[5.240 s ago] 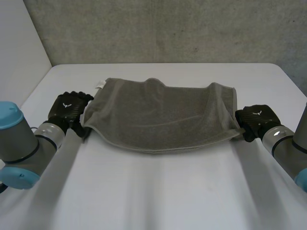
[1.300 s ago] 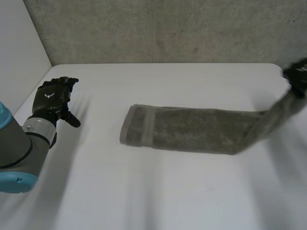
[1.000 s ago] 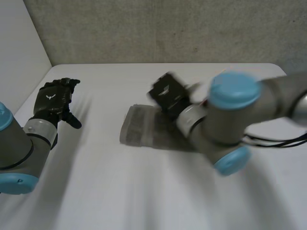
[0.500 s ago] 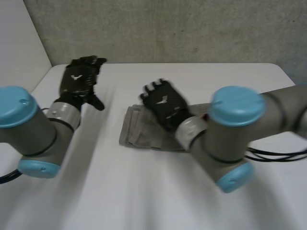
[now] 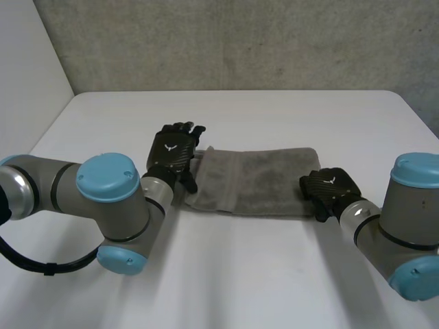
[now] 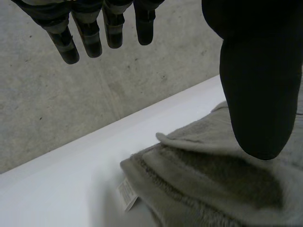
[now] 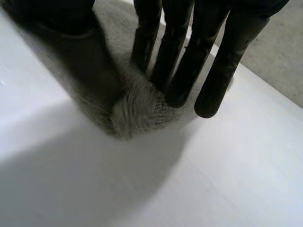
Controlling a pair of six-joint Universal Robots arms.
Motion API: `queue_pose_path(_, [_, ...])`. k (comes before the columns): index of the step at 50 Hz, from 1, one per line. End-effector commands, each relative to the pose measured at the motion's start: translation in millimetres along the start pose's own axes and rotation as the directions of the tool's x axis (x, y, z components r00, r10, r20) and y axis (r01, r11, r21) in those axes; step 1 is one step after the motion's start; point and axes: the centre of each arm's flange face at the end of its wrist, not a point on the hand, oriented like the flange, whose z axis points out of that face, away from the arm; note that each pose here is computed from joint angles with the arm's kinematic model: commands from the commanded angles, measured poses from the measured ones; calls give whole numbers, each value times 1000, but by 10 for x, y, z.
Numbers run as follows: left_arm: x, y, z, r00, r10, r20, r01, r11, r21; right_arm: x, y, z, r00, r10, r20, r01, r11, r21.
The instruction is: Fold the towel.
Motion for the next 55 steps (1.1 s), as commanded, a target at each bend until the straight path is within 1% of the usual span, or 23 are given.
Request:
queue_pose_path(1, [-72, -262, -87, 1000, -8, 21, 7, 999, 41, 167, -117, 102, 993, -80, -90, 83, 996, 22])
queue_pose_path(6, [-136, -516, -177, 999, -12, 37, 9, 996, 92, 190, -476, 102, 951, -270, -149, 285, 954, 90])
queue_pose_path(8, [-192, -583, -201, 999, -14, 50, 9, 994, 105, -179, -797, 58, 896, -428, -117, 443, 873, 203])
queue_pose_path(9, [-268, -646, -220, 997, -16, 72, 8, 993, 117, -181, -799, 57, 896, -429, -117, 444, 872, 204])
queue_pose_path(10, [-330, -713, -244, 996, -19, 88, 7, 991, 131, -450, -955, 12, 851, -513, -109, 522, 807, 276])
queue_pose_path(11, [-331, -714, -245, 996, -19, 88, 7, 991, 131, -452, -956, 12, 851, -514, -109, 523, 807, 276])
queue_pose_path(13, [-433, -794, -293, 993, -24, 119, 6, 989, 147, -936, -1054, 11, 745, -660, -93, 639, 667, 383])
queue_pose_path(14, [-434, -795, -293, 993, -24, 119, 6, 989, 147, -938, -1054, 11, 745, -661, -93, 639, 666, 384])
queue_pose_path(16, [-489, -824, -308, 991, -27, 133, 6, 988, 154, -1349, -1068, -8, 631, -772, -80, 695, 516, 501])
queue_pose_path(17, [-544, -841, -321, 988, -31, 148, 7, 987, 158, -1350, -1067, -8, 631, -772, -80, 695, 515, 501])
queue_pose_path(18, [-607, -850, -331, 986, -32, 163, 6, 987, 158, -1558, -1019, -32, 577, -814, -63, 698, 451, 556])
queue_pose_path(19, [-608, -850, -331, 986, -32, 163, 6, 987, 158, -1560, -1018, -33, 576, -815, -63, 698, 451, 557])
queue_pose_path(21, [-681, -828, -340, 983, -34, 182, 6, 988, 151, -1903, -712, -45, 485, -874, 21, 673, 388, 630])
queue_pose_path(24, [-685, -814, -344, 982, -33, 184, 6, 989, 146, -2029, -500, -10, 455, -887, 82, 668, 401, 627])
queue_pose_path(27, [-683, -795, -353, 982, -33, 183, 7, 990, 140, -2010, -498, 4, 459, -884, 83, 670, 406, 621])
queue_pose_path(30, [-682, -797, -351, 983, -34, 182, 8, 990, 142, -1936, -637, -20, 510, -858, 59, 665, 437, 606])
queue_pose_path(32, [-676, -807, -344, 983, -34, 179, 8, 989, 147, -1694, -1000, -107, 673, -739, 41, 575, 557, 600])
queue_pose_path(33, [-673, -818, -328, 983, -35, 178, 7, 988, 152, -1693, -1002, -107, 674, -738, 41, 574, 558, 600])
queue_pose_path(35, [-669, -833, -315, 984, -34, 177, 5, 987, 158, -1436, -1196, -169, 851, -513, 112, 360, 726, 586])
queue_pose_path(36, [-656, -861, -299, 984, -34, 173, 5, 986, 168, -1434, -1197, -169, 852, -512, 113, 359, 727, 586])
queue_pose_path(37, [-649, -888, -284, 985, -37, 171, 6, 984, 178, -1325, -1273, -202, 908, -390, 154, 239, 783, 574])
queue_pose_path(43, [-509, -810, -222, 990, -35, 136, 13, 987, 162, -899, -1327, -202, 962, -32, 270, -96, 889, 448])
queue_pose_path(55, [75, -93, -172, 999, -44, -6, 43, 998, -52, -766, -828, 208, 948, 125, 293, -178, 971, 162])
